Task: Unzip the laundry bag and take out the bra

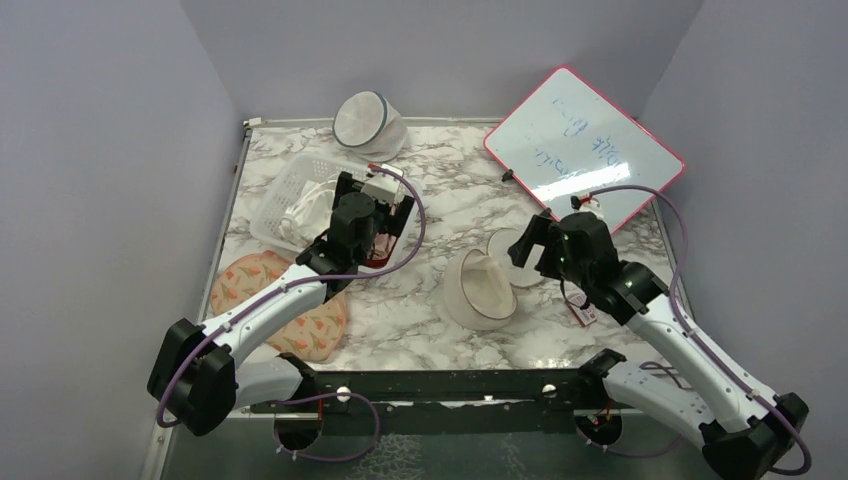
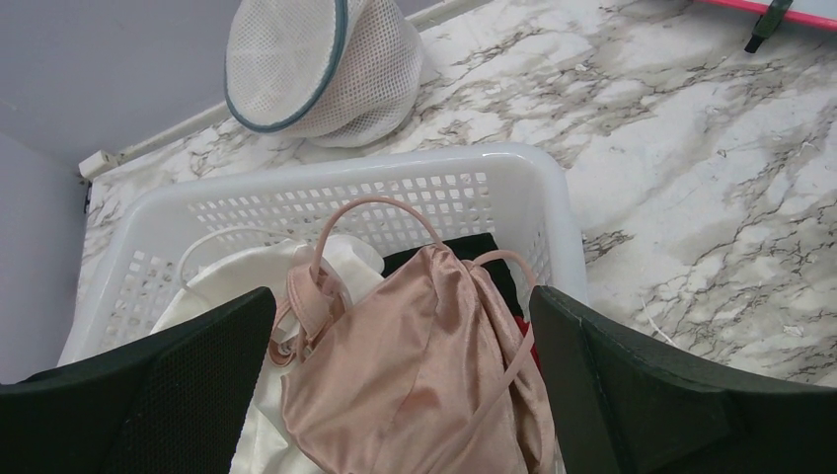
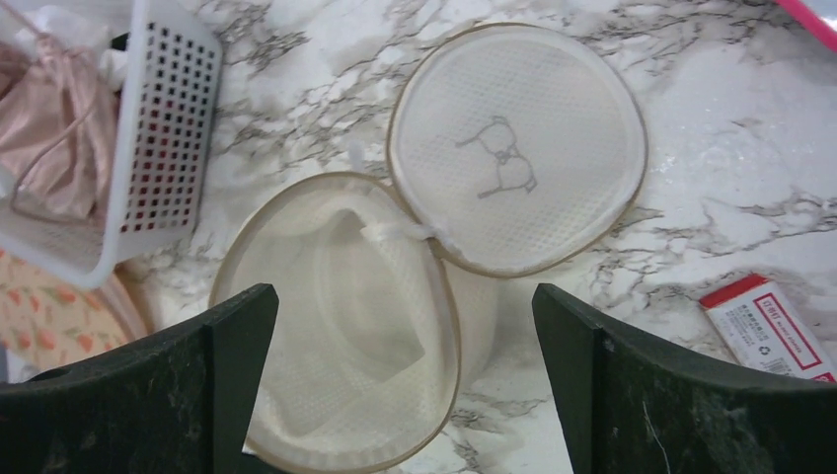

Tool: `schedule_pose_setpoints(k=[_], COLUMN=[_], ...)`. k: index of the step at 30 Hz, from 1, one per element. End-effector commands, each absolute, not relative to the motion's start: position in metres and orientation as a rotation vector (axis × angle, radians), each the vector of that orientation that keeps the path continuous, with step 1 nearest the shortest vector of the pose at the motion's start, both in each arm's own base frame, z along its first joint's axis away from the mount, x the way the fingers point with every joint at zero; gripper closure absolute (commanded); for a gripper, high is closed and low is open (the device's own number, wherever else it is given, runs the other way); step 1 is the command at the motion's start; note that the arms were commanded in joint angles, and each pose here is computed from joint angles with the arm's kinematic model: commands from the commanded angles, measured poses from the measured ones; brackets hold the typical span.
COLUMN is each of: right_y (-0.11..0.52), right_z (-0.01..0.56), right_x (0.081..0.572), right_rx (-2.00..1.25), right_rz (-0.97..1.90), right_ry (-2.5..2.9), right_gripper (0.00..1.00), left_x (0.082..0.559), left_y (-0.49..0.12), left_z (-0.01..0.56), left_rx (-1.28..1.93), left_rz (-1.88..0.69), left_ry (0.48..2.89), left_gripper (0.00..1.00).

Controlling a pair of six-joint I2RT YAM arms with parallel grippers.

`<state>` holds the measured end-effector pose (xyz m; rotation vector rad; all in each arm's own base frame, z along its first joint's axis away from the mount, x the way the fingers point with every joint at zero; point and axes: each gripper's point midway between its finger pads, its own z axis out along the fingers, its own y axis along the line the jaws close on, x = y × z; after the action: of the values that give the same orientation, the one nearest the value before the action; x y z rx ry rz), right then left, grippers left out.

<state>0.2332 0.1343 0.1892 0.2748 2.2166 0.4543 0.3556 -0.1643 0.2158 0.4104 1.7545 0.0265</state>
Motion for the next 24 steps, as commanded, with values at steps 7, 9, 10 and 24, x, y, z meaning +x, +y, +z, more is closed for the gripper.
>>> schedule_pose_setpoints(k=[7,9,10,24], right_y=[0.104,0.101,0.102,0.083], right_z=[0.147,0.135,0.13,0.057], right_x=[0.271,0.27,0.27,0.266], right_rx=[0.462,0.487,0.489,0.652], right_rz=[0.64,0.672,0.693,0.803], right_ry=[2.31,2.329,2.336,2.325], right_gripper=[0.0,0.0,0.0,0.27], left_x=[0.354,0.354,0.353,0.354], left_y=[-0.166,-0.167,-0.167,-0.17], left_z=[0.222,0.222,0.222,0.222], left_rx=[0.408,0.409,0.41,0.414], left_rz=[0.02,0.016,0.014,0.001], left_ry=[1.725,1.724,1.724,1.724], left_gripper=[0.03,0.02,0.02,0.02])
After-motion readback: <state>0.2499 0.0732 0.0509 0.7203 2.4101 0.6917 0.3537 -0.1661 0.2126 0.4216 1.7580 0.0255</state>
